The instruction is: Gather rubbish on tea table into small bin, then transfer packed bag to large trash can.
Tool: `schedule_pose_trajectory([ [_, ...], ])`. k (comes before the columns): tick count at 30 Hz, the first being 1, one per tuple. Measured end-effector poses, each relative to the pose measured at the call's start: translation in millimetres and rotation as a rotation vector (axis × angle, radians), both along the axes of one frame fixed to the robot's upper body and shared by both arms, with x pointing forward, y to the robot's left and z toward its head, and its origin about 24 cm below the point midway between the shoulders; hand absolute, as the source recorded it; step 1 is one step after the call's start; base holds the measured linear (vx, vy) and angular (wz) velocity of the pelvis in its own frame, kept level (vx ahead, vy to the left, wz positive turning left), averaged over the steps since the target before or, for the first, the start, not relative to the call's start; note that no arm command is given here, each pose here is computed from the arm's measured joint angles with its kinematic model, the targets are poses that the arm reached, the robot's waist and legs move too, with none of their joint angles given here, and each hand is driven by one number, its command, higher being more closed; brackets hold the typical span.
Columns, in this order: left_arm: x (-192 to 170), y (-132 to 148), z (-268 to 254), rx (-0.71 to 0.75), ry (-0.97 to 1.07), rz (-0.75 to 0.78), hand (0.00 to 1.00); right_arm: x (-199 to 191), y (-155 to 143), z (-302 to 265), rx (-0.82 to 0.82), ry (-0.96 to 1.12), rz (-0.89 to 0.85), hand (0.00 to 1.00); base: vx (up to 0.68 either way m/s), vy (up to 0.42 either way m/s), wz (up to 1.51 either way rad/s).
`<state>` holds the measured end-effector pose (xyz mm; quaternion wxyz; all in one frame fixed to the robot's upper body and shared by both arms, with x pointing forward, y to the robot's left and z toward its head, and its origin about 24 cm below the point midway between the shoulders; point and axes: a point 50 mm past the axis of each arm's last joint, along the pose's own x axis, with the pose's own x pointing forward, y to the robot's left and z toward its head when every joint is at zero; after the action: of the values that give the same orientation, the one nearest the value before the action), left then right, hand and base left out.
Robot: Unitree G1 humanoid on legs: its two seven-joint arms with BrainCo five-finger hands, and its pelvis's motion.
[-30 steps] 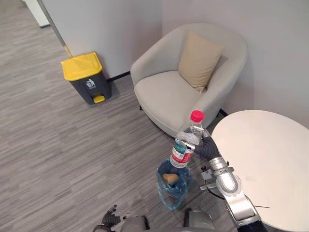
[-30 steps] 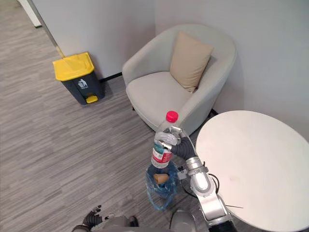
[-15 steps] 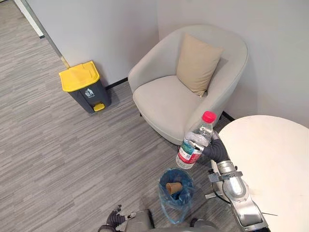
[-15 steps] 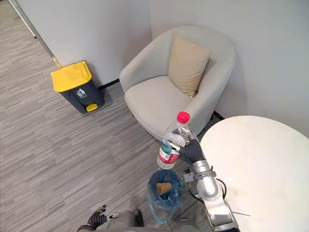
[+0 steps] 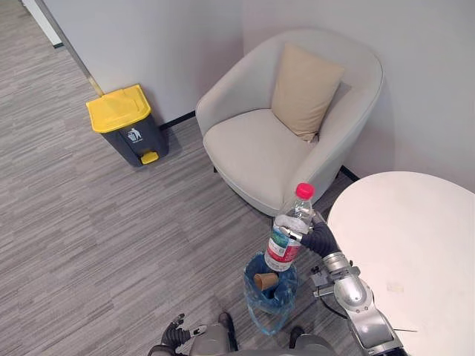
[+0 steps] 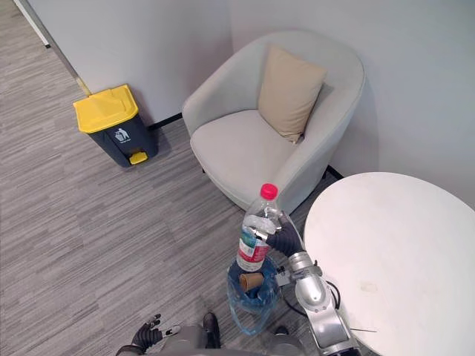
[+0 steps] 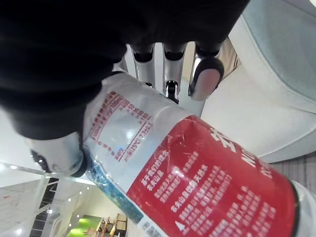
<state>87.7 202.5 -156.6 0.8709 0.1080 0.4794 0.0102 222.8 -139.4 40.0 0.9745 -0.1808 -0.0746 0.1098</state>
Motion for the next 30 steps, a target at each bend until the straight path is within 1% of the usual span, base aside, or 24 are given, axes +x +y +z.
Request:
schedule_pose_trajectory([
  [4,20.6,-0.1,5.0,0.008,-0.049,-0.03,0.0,15.2,5.8,6.8,-0.056,-0.041,0.038,1.0,-0.13,-0.021,0.04],
  [6,41.0,0.7,11.5,0.015,-0.103,-0.038,0.0,30.8,7.5,17.3,-0.078,-0.09,0.041,1.0,-0.23,-0.025,0.13],
  [11,73.3,2.8,25.8,0.03,-0.21,-0.036,0.0,54.2,11.0,38.8,-0.144,-0.183,0.054,1.0,-0.23,-0.041,0.12],
  [17,104.0,4.8,40.7,0.044,-0.303,-0.005,0.0,82.2,7.9,53.9,-0.231,-0.239,0.004,1.0,-0.12,-0.028,0.0],
  [19,121.2,5.3,51.5,0.051,-0.365,0.006,0.0,89.2,8.5,65.7,-0.248,-0.29,-0.013,1.0,-0.08,-0.041,-0.05],
  [21,147.9,5.9,72.9,0.036,-0.484,0.04,0.0,97.6,13.0,86.3,-0.263,-0.367,-0.014,1.0,-0.07,-0.03,0.01],
  [23,165.5,4.8,88.8,0.027,-0.565,0.069,0.0,102.7,18.4,102.1,-0.27,-0.429,-0.015,1.0,-0.09,-0.017,-0.02],
  [24,176.6,4.0,99.8,0.005,-0.621,0.107,0.0,105.8,22.3,113.3,-0.264,-0.471,-0.017,1.0,-0.09,-0.021,-0.01],
  [25,182.2,2.8,105.0,-0.007,-0.645,0.12,0.0,107.2,24.1,119.0,-0.26,-0.492,-0.02,1.0,-0.1,-0.029,0.0],
  [27,204.4,-3.3,130.1,-0.041,-0.755,0.14,0.0,112.8,29.4,144.0,-0.258,-0.575,-0.029,1.0,-0.1,-0.03,-0.01],
  [30,221.0,-5.6,154.8,-0.058,-0.858,0.161,0.0,121.1,32.2,160.9,-0.281,-0.623,-0.059,1.0,-0.05,-0.036,0.08],
])
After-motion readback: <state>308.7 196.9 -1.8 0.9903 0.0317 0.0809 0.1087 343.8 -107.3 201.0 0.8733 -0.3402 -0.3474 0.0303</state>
